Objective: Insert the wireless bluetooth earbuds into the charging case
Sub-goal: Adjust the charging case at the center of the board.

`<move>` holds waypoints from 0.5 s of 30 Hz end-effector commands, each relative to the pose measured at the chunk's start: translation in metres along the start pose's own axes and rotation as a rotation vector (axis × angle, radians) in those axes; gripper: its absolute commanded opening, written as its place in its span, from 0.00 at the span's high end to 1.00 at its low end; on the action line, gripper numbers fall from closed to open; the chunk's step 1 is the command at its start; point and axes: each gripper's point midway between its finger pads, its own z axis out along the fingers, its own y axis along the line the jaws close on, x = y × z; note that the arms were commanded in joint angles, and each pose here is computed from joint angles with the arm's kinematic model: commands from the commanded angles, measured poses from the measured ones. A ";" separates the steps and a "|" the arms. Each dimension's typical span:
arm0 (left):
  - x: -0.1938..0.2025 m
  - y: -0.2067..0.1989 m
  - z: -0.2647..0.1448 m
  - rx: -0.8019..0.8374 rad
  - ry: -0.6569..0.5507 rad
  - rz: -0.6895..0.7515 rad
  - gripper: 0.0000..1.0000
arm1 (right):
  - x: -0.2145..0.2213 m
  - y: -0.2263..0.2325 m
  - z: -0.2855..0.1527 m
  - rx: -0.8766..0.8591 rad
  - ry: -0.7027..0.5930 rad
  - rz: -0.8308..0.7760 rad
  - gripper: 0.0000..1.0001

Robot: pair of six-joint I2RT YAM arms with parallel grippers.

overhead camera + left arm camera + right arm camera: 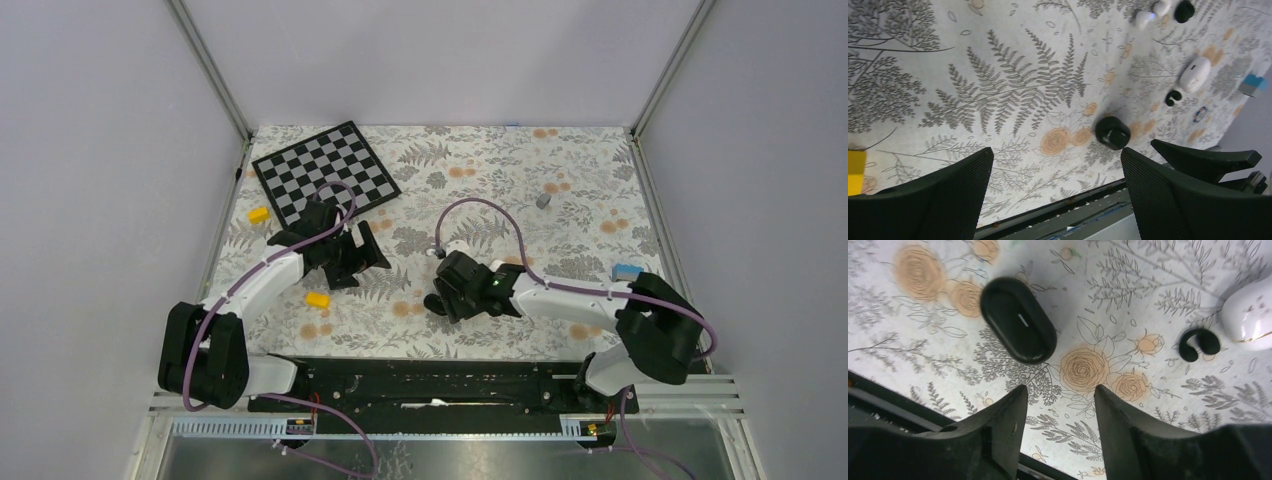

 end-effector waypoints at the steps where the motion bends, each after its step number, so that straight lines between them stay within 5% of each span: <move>1: -0.015 -0.031 -0.005 0.130 -0.023 -0.009 0.01 | -0.032 0.012 -0.018 -0.070 -0.127 -0.060 0.34; 8: -0.026 -0.040 -0.032 0.112 -0.078 0.032 0.01 | -0.024 0.024 0.001 -0.095 0.007 -0.208 0.07; 15: -0.032 -0.047 -0.051 0.109 -0.110 0.044 0.01 | -0.020 0.020 0.022 -0.065 0.051 -0.289 0.11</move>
